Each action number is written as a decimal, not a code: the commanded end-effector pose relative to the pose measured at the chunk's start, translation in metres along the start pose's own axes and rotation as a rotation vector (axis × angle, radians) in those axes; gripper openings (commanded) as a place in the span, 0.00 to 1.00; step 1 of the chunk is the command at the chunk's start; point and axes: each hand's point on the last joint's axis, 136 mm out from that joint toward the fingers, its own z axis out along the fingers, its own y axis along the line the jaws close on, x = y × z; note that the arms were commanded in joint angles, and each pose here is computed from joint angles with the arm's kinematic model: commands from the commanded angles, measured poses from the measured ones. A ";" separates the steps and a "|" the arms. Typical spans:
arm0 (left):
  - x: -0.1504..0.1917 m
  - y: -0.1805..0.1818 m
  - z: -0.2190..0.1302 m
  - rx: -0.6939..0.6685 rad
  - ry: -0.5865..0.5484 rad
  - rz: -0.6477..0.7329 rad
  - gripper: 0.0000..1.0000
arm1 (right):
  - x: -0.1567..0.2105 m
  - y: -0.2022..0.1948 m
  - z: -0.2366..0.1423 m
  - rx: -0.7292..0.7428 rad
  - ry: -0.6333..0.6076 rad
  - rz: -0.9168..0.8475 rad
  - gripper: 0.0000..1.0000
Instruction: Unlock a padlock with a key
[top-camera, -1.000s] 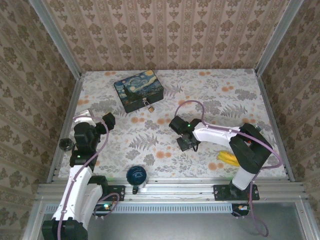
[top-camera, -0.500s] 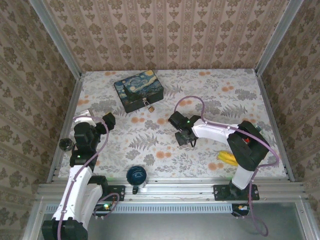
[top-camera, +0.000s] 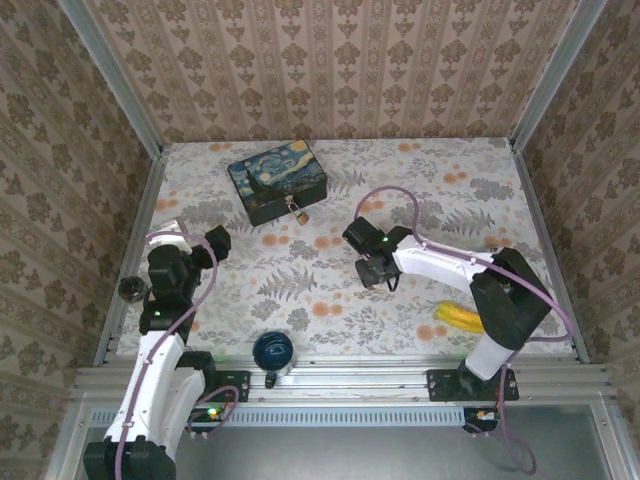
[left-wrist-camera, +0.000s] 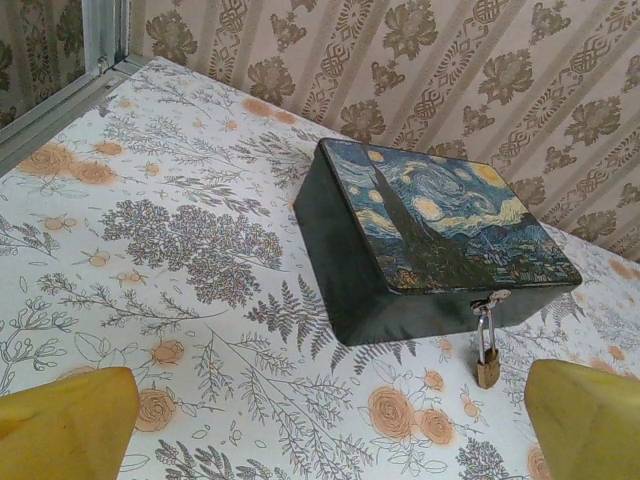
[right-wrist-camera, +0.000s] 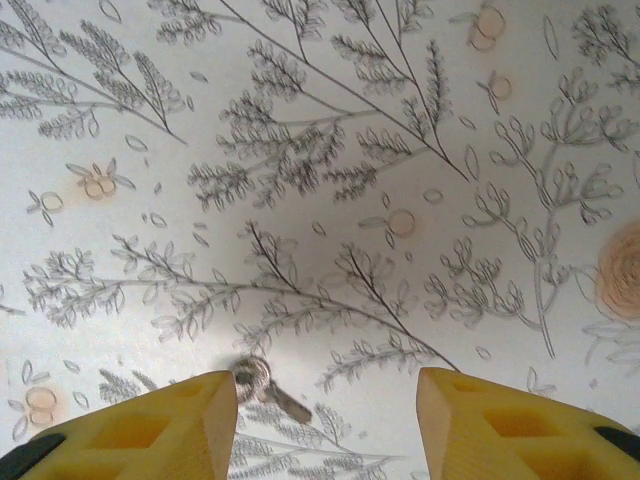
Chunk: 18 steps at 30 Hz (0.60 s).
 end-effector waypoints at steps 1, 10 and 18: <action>-0.007 -0.008 -0.003 0.033 -0.020 -0.014 1.00 | 0.032 -0.008 0.001 0.020 0.098 -0.030 0.52; -0.010 -0.009 -0.003 0.034 -0.027 -0.017 1.00 | 0.045 -0.005 0.012 0.019 0.153 -0.053 0.57; -0.012 -0.008 -0.003 0.029 -0.032 -0.025 1.00 | 0.032 0.005 0.027 0.013 0.159 -0.065 0.59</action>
